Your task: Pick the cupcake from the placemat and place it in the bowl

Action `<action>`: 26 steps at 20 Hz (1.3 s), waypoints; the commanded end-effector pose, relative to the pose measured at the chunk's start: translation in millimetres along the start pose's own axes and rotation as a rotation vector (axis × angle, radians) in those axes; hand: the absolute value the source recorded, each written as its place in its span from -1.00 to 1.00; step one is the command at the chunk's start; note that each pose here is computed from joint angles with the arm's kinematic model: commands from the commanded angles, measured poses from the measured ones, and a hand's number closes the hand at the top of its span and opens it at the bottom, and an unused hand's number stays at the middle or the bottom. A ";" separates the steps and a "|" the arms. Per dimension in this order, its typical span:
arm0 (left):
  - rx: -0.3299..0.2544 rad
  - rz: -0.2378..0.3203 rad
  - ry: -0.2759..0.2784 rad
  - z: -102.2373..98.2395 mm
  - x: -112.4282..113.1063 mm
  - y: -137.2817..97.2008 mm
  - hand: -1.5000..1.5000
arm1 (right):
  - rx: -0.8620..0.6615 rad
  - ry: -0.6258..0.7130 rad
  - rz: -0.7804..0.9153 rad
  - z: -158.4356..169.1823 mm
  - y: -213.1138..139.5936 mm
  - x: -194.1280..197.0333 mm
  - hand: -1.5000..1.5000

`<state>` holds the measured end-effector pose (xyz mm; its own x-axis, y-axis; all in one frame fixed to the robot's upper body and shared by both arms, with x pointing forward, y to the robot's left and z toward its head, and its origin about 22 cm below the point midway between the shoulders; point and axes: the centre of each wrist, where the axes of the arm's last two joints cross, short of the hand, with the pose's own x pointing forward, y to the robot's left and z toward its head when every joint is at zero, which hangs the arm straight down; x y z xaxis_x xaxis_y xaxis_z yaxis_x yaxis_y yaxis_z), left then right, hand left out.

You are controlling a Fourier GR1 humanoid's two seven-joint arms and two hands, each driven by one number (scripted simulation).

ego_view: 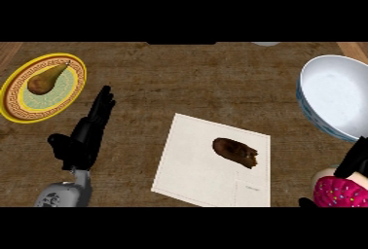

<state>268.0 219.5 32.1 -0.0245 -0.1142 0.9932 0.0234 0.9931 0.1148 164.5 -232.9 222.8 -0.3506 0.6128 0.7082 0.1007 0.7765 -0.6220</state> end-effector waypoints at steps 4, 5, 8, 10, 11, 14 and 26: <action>0.006 -0.002 -0.008 -12.8 2.9 -7.6 0.00 | -0.098 0.012 0.016 -24.8 -53.4 40.5 1.00; -0.001 0.009 -0.005 -6.7 -8.3 -3.0 0.00 | -0.121 0.047 0.021 -48.2 -59.9 40.5 1.00; -0.015 0.005 0.011 -15.1 7.4 -1.8 0.00 | -0.087 0.071 0.010 -74.3 -53.5 29.7 1.00; -0.007 0.012 0.005 -0.2 -13.6 9.9 0.00 | -0.096 0.105 0.071 -87.5 -59.9 11.6 1.00; -0.002 -0.015 -0.001 -1.1 -26.5 -9.4 0.00 | -0.091 0.124 0.156 -85.1 -52.6 9.0 1.00; -0.015 0.009 0.004 -18.3 -5.2 3.0 0.00 | -0.118 0.140 0.226 -98.4 -63.8 -3.6 1.00; -0.005 0.006 0.000 -17.4 -6.8 -6.2 0.00 | -0.142 0.253 0.432 -134.3 -70.8 -129.4 1.00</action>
<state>275.8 213.0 29.7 -0.0274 -0.1085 0.9937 0.0334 0.9934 0.1094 310.1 -326.7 241.5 -0.0441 0.8743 0.4834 0.3185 0.4710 -0.8227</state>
